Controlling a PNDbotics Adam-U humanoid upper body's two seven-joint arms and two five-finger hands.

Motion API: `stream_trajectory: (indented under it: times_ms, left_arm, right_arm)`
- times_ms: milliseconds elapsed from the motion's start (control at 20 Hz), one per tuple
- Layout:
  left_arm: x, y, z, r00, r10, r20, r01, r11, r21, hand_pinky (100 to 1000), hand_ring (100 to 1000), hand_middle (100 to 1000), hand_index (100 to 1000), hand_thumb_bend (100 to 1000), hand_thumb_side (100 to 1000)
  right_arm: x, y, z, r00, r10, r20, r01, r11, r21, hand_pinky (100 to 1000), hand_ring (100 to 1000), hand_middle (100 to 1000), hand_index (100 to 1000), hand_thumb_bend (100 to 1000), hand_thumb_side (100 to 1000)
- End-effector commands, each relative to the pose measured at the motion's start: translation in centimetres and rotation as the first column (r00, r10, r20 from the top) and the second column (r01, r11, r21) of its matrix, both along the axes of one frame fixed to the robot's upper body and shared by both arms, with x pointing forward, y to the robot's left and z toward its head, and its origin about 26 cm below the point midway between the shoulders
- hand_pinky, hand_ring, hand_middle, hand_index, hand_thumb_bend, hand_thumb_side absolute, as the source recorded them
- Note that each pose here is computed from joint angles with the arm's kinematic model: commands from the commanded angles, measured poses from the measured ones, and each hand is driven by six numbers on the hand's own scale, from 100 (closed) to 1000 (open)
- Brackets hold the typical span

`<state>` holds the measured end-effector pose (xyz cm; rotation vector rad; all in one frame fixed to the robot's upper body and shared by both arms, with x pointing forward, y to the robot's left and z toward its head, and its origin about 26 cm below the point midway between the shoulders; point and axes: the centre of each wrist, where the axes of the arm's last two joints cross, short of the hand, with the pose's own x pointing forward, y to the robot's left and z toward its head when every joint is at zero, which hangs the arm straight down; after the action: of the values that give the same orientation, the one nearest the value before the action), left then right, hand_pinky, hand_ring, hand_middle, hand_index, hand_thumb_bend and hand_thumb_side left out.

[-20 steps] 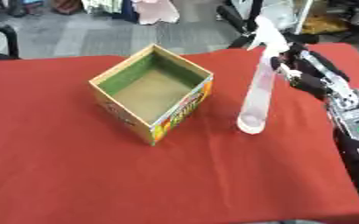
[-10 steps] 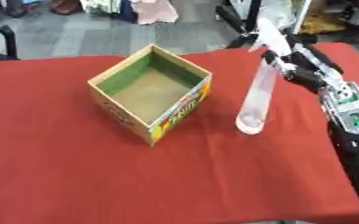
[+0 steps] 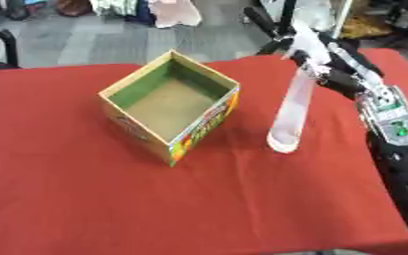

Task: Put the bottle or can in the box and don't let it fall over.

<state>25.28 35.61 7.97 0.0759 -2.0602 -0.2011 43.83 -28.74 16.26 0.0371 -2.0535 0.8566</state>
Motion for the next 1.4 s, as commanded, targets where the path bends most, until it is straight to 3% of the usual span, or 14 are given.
stream_trajectory:
  times_ms: [50,550,650,750,950,1050,1200,1250,1300,1400]
  left_arm:
    - [0.2,-0.1,0.6,1.000,-0.017,0.023,0.017,1.000,0.010,763,1000,1000,1000,291,1000]
    - [0.3,-0.3,0.5,0.999,-0.031,0.031,0.031,1.000,-0.002,763,1000,1000,1000,289,1000]
    - [0.3,-0.4,0.5,0.999,-0.034,0.033,0.034,0.999,-0.005,763,1000,1000,1000,289,1000]
    - [0.4,-0.4,0.5,0.999,-0.037,0.035,0.037,0.999,-0.007,763,1000,1000,1000,289,1000]
    - [0.4,-0.5,0.5,0.999,-0.039,0.037,0.040,0.999,-0.009,762,1000,1000,1000,290,1000]
    - [0.5,-0.5,0.6,0.998,-0.041,0.039,0.042,0.999,-0.010,762,1000,1000,1000,290,1000]
    - [0.6,-0.6,0.7,0.998,-0.044,0.042,0.045,0.999,-0.013,762,1000,1000,1000,289,1000]
    - [0.6,-0.6,0.7,0.998,-0.046,0.044,0.046,0.999,-0.013,762,1000,1000,1000,289,1000]
    - [0.7,-0.6,0.8,0.998,-0.048,0.046,0.048,0.999,-0.014,762,1000,1000,1000,289,1000]
    - [0.8,-0.7,0.9,0.997,-0.052,0.051,0.053,0.998,-0.016,762,1000,1000,1000,290,1000]
  right_arm:
    - [0.4,0.2,1.4,1.000,0.014,0.021,-0.014,1.000,0.000,880,1000,1000,1000,100,527]
    - [0.8,0.7,1.5,1.000,0.016,-0.009,-0.016,1.000,0.015,861,1000,1000,1000,100,524]
    - [0.9,0.8,1.5,1.000,0.017,-0.008,-0.017,1.000,0.018,849,1000,1000,986,100,481]
    - [0.9,0.9,1.5,1.000,0.009,-0.003,-0.009,0.999,0.032,831,1000,1000,943,100,470]
    - [1.0,0.7,1.9,0.998,-0.041,0.039,0.036,0.992,0.118,740,1000,1000,738,100,490]
    - [1.0,0.6,2.2,0.996,-0.068,0.051,0.059,0.985,0.161,698,927,1000,655,100,470]
    - [1.1,0.3,2.7,0.994,-0.093,0.056,0.081,0.978,0.190,630,816,887,524,100,470]
    - [1.1,0.2,2.9,0.993,-0.099,0.058,0.085,0.977,0.198,630,816,887,524,100,470]
    - [1.1,0.1,3.1,0.993,-0.105,0.062,0.090,0.974,0.207,592,758,819,455,100,470]
    - [1.2,-0.1,3.6,0.991,-0.114,0.074,0.096,0.972,0.215,581,741,798,429,100,470]
